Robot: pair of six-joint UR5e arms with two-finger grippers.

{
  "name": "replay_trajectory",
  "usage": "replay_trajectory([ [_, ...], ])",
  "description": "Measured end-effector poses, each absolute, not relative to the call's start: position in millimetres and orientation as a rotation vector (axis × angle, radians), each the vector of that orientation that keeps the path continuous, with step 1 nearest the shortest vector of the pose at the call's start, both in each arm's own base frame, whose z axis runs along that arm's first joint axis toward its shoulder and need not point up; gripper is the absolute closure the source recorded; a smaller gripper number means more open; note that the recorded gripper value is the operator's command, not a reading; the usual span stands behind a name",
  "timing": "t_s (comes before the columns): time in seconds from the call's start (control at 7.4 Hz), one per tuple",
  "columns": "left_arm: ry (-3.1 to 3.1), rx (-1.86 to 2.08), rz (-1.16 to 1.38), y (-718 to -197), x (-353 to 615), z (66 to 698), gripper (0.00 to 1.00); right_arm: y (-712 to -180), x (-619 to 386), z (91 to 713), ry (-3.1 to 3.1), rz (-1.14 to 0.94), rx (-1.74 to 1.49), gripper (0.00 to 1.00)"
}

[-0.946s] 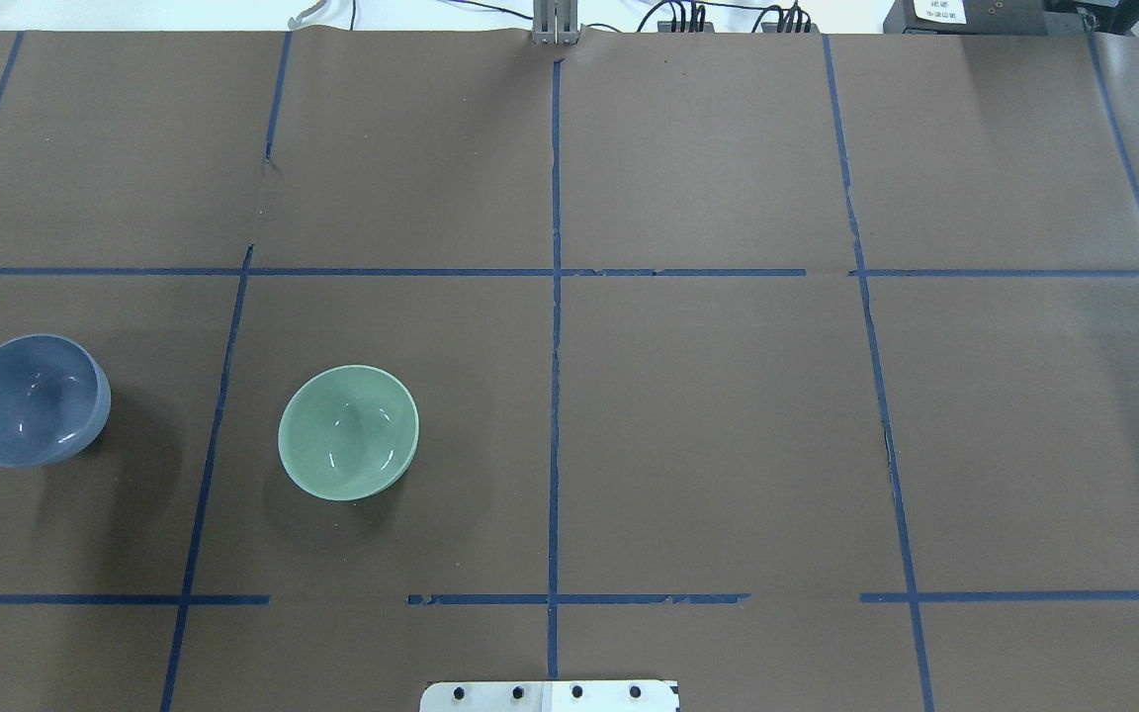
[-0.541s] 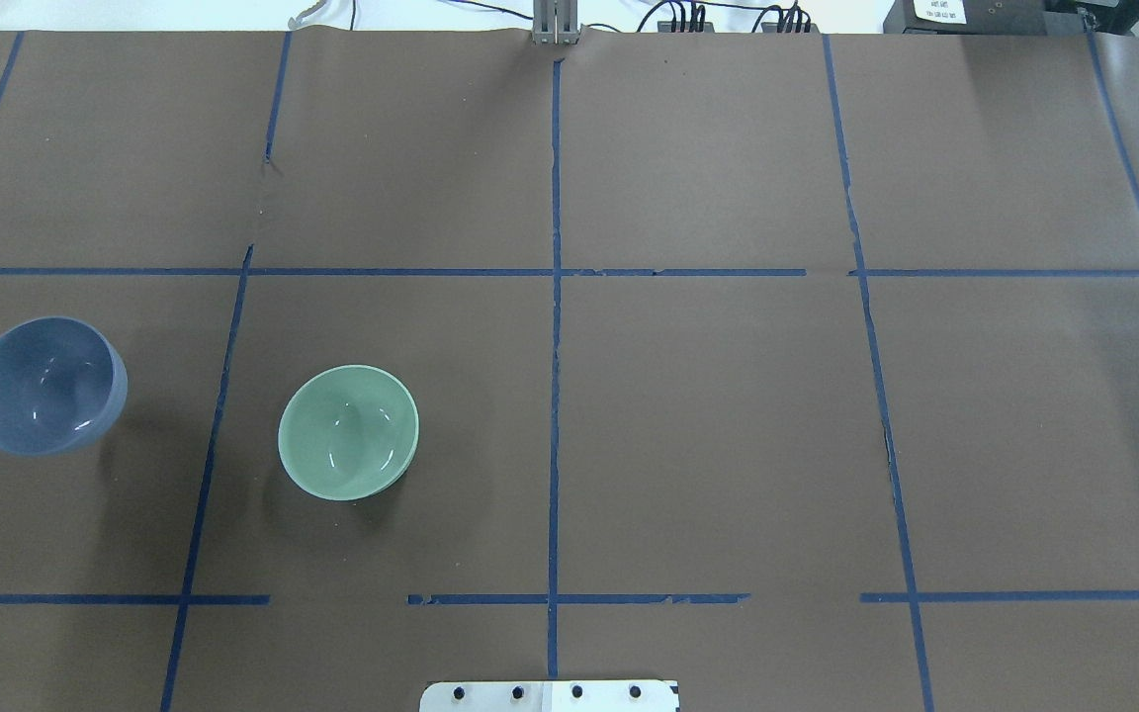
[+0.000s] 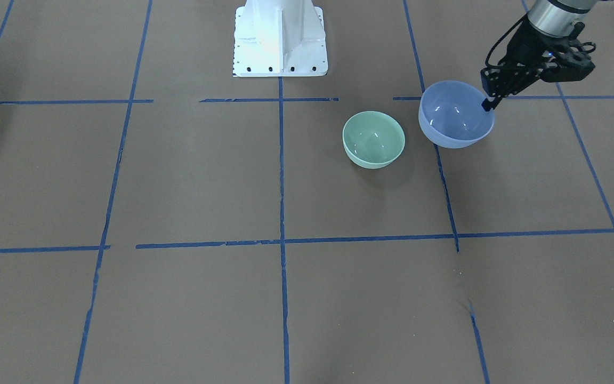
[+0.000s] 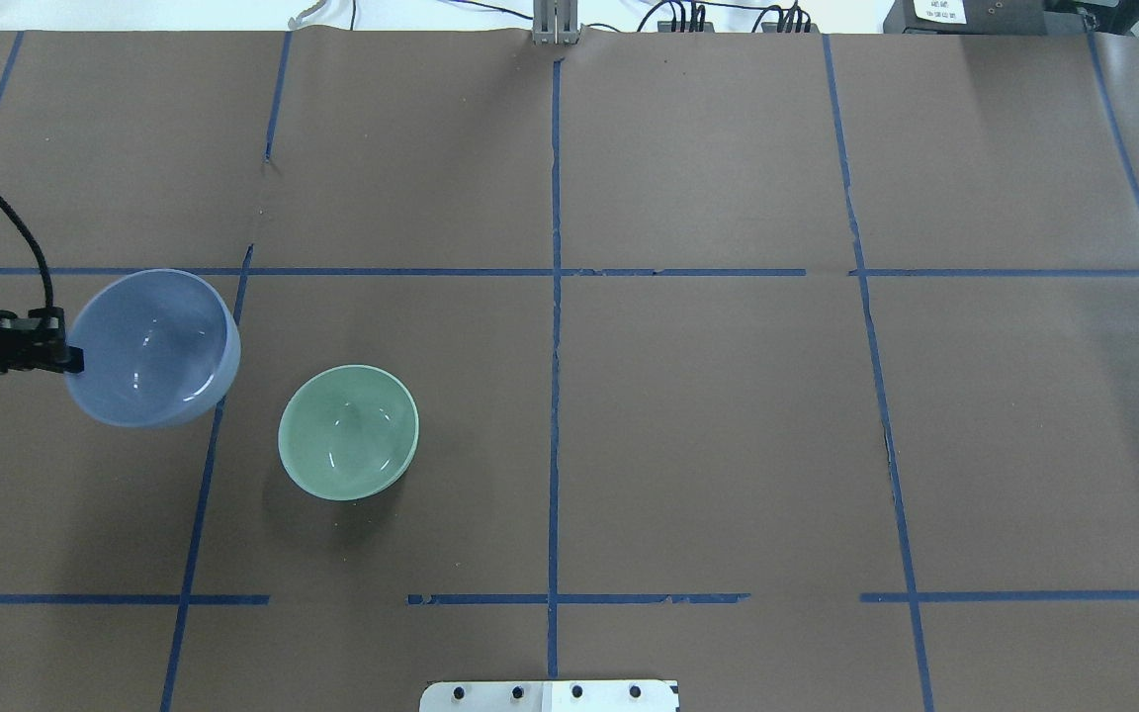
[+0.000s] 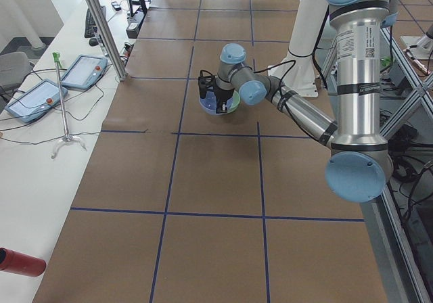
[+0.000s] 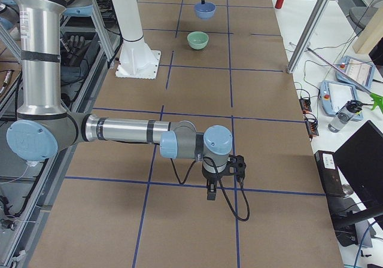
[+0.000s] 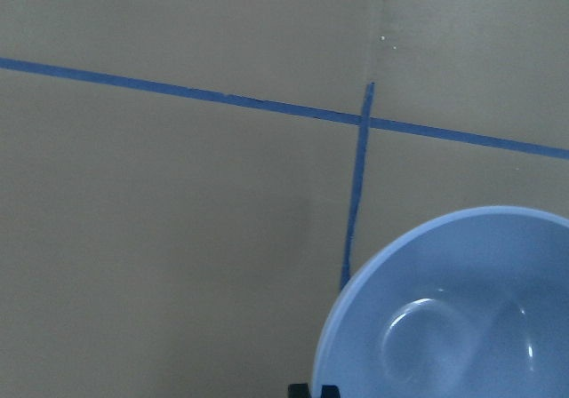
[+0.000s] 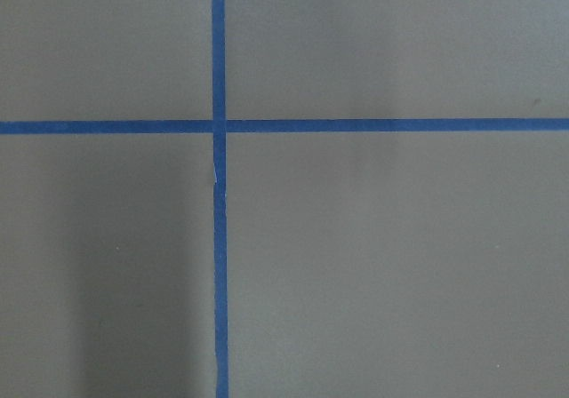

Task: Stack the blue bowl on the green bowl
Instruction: 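Lift the blue bowl with the left gripper toward the green bowl, then lower the blue bowl into the green bowl and open the left gripper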

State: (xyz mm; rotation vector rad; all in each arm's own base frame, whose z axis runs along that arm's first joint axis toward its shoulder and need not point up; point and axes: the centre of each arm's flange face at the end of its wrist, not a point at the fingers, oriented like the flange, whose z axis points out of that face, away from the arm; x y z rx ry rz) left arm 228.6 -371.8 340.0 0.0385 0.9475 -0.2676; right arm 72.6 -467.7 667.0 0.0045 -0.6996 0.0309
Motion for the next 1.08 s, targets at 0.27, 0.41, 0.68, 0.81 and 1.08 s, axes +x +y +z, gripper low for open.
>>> replay_trajectory([
  [0.27,0.943,-0.075,-0.315,-353,300,294,1.0,-468,73,667,-0.7,0.031,0.004,0.0],
  [0.41,0.918,-0.087,-0.346,-350,330,286,1.0,-468,73,667,-0.7,0.031,0.004,0.0],
  [0.68,0.878,-0.103,-0.383,-353,366,290,1.0,-468,73,667,-0.7,0.031,0.004,0.0],
  [0.81,0.865,-0.108,-0.39,-356,373,295,1.0,-468,73,667,-0.7,0.031,0.004,0.0],
  [1.08,0.848,-0.11,-0.392,-360,387,309,1.0,-468,73,667,-0.7,0.031,0.004,0.0],
])
